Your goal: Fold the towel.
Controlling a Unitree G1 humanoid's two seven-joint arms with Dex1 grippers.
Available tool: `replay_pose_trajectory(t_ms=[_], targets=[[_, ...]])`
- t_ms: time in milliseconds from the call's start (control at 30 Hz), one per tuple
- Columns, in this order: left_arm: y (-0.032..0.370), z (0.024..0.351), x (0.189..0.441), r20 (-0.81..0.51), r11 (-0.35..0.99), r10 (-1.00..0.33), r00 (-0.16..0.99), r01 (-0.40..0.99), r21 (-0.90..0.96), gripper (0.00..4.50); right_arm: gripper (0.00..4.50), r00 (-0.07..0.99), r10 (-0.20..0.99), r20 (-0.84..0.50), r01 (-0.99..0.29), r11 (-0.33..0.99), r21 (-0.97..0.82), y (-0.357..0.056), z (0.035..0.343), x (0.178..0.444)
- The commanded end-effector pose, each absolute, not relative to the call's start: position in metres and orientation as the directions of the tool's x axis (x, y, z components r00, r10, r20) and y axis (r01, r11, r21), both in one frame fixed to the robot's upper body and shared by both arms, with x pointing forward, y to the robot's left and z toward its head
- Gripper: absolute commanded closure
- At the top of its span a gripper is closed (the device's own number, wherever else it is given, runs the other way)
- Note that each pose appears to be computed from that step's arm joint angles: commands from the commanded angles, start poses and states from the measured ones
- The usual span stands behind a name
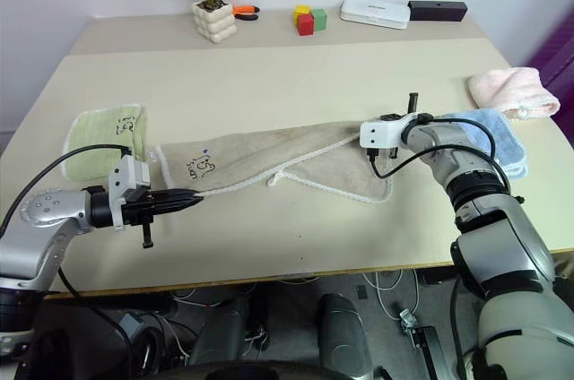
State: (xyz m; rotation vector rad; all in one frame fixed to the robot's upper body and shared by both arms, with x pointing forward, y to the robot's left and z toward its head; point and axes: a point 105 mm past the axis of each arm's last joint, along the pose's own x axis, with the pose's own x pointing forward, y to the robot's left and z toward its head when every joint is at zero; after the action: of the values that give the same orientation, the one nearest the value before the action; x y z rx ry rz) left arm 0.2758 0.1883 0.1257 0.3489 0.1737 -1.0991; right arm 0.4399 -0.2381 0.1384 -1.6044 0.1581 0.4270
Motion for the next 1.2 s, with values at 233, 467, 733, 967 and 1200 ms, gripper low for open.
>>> replay_pose_trajectory(t_ms=[233, 467, 733, 967, 1200], targets=[[0.210, 0.175, 0.358, 0.006, 0.700, -0.670, 0.743, 0.629, 0.339, 4.50, 4.47, 0.950, 0.262, -0.170, -0.210, 0.134, -0.968, -0.219, 0.202, 0.439], [0.226, 0.244, 0.438, 0.171, 0.825, -0.463, 0.870, 0.352, 0.442, 4.50, 4.47, 0.990, 0.135, 0.043, 0.013, 0.219, -0.976, -0.208, 0.246, 0.476], [0.252, 0.347, 0.430, 0.361, 0.787, -0.385, 0.849, 0.097, 0.610, 4.50, 4.47, 0.930, 0.144, 0.338, 0.296, 0.252, -0.921, -0.204, 0.337, 0.469], [0.251, 0.292, 0.406, 0.196, 0.654, -0.620, 0.760, 0.362, 0.664, 4.50, 4.47, 0.897, 0.436, 0.077, 0.003, 0.166, -0.986, -0.184, 0.257, 0.438], [0.257, 0.194, 0.362, -0.141, 0.391, -0.769, 0.624, 0.633, 0.668, 4.50, 4.47, 0.809, 0.499, -0.311, -0.353, -0.010, -0.936, -0.192, 0.160, 0.379]])
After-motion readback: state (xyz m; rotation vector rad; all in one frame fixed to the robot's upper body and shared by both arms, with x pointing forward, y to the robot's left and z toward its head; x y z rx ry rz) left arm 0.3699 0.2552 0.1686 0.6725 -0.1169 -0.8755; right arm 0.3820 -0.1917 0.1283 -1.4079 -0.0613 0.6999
